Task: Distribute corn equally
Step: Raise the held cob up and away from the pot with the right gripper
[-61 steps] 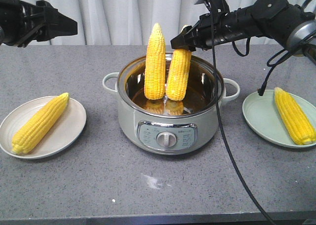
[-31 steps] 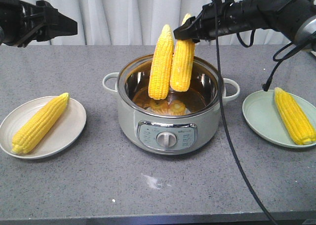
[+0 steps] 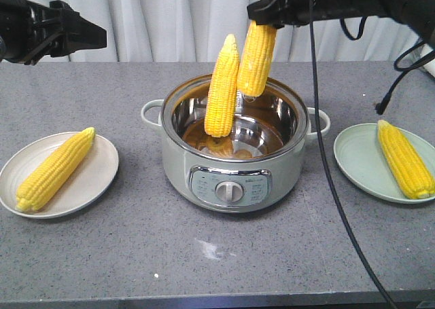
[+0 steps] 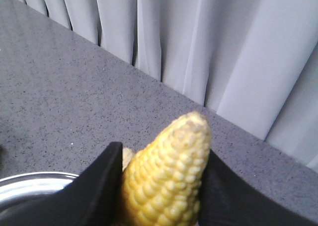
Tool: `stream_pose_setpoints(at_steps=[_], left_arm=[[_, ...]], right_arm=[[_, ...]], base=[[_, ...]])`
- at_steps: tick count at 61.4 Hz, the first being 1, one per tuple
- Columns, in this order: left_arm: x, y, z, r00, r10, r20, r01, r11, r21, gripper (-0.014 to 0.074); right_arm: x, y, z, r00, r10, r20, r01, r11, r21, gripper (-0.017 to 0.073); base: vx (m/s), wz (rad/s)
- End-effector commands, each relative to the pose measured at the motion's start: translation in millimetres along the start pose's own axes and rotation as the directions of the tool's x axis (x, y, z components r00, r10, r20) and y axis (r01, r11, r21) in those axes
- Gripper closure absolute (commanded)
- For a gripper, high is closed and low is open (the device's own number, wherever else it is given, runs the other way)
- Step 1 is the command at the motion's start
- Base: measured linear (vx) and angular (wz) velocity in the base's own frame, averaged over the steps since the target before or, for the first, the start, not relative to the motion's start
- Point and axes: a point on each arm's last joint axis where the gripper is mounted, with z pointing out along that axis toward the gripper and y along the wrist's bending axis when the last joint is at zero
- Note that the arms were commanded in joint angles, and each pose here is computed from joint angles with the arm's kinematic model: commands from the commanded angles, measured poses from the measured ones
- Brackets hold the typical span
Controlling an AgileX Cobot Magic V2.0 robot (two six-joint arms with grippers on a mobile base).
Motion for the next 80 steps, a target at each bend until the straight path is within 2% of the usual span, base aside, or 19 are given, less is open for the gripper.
stream_pose_setpoints(at_steps=[1, 11, 20, 29, 36, 40, 47, 52, 54, 58, 66, 73, 80], left_arm=[[-14.9, -10.5, -16.9, 0.994, -0.006, 0.112, 0.004, 1.0, 0.017, 0.0151], [-15.0, -10.6, -16.9, 0.994, -0.006, 0.113, 0.004, 1.0, 0.017, 0.0151], [-15.6, -11.8, -17.0, 0.993, -0.022, 0.12, 0.018, 0.999, 0.032, 0.0151], [-22.4, -18.5, -18.0, 0.978, -0.096, 0.186, 0.076, 0.991, 0.111, 0.0151], [-30.8, -25.1, -20.5, 0.956, -0.1, 0.275, 0.052, 0.983, 0.178, 0.0151], [-37.2, -33.6, -21.7, 0.942, -0.096, 0.323, 0.018, 0.972, 0.234, 0.0151], [-58.2, -52.4, -21.0, 0.925, -0.079, 0.373, -0.044, 0.95, 0.31, 0.0151], [-75.9, -65.0, -17.5, 0.916, -0.057, 0.396, -0.093, 0.932, 0.35, 0.0151], [-84.7, -70.2, -14.3, 0.911, -0.041, 0.41, -0.121, 0.924, 0.363, 0.0151], [-97.4, -75.7, -6.3, 0.907, -0.031, 0.42, -0.143, 0.915, 0.376, 0.0151], [-110.8, -74.0, 26.3, 0.922, -0.013, 0.388, -0.138, 0.923, 0.358, 0.0151], [-105.6, -66.8, 64.1, 0.961, -0.025, 0.274, -0.081, 0.925, 0.371, 0.0146], [-93.8, -63.9, 96.3, 0.982, -0.045, 0.183, -0.032, 0.916, 0.399, 0.011]], right_arm=[[-56.0, 16.9, -59.3, 0.978, -0.068, 0.196, 0.055, 0.996, 0.071, 0.0564], [-91.0, 45.0, -122.7, 0.949, -0.138, 0.283, 0.11, 0.988, 0.113, 0.0564], [-112.3, 79.6, -194.2, 0.929, -0.201, 0.312, 0.158, 0.975, 0.156, 0.0564], [-115.2, 111.5, -261.6, 0.933, -0.233, 0.275, 0.175, 0.96, 0.218, 0.0564], [-111.5, 131.0, -310.7, 0.932, -0.264, 0.249, 0.181, 0.933, 0.312, 0.0564], [-107.9, 138.5, -333.6, 0.934, -0.267, 0.238, 0.168, 0.915, 0.367, 0.0564], [-100.7, 147.0, -363.0, 0.941, -0.262, 0.215, 0.144, 0.883, 0.447, 0.0564], [-96.2, 150.2, -375.7, 0.944, -0.272, 0.189, 0.15, 0.86, 0.487, 0.0564], [-94.7, 151.1, -379.1, 0.945, -0.271, 0.181, 0.15, 0.855, 0.497, 0.0564], [-92.2, 152.1, -383.8, 0.95, -0.262, 0.169, 0.144, 0.848, 0.51, 0.0564], [-88.4, 152.2, -386.3, 0.958, -0.255, 0.134, 0.151, 0.841, 0.519, 0.0564], [-87.4, 152.3, -386.0, 0.96, -0.25, 0.125, 0.152, 0.843, 0.516, 0.0564], [-87.3, 152.3, -385.9, 0.96, -0.249, 0.124, 0.152, 0.843, 0.515, 0.0564]], base=[[0.0, 0.0], [0.0, 0.0], [0.0, 0.0], [0.0, 0.0], [0.0, 0.0], [0.0, 0.0], [0.0, 0.0], [0.0, 0.0], [0.0, 0.0], [0.0, 0.0], [0.0, 0.0], [0.0, 0.0], [0.0, 0.0]])
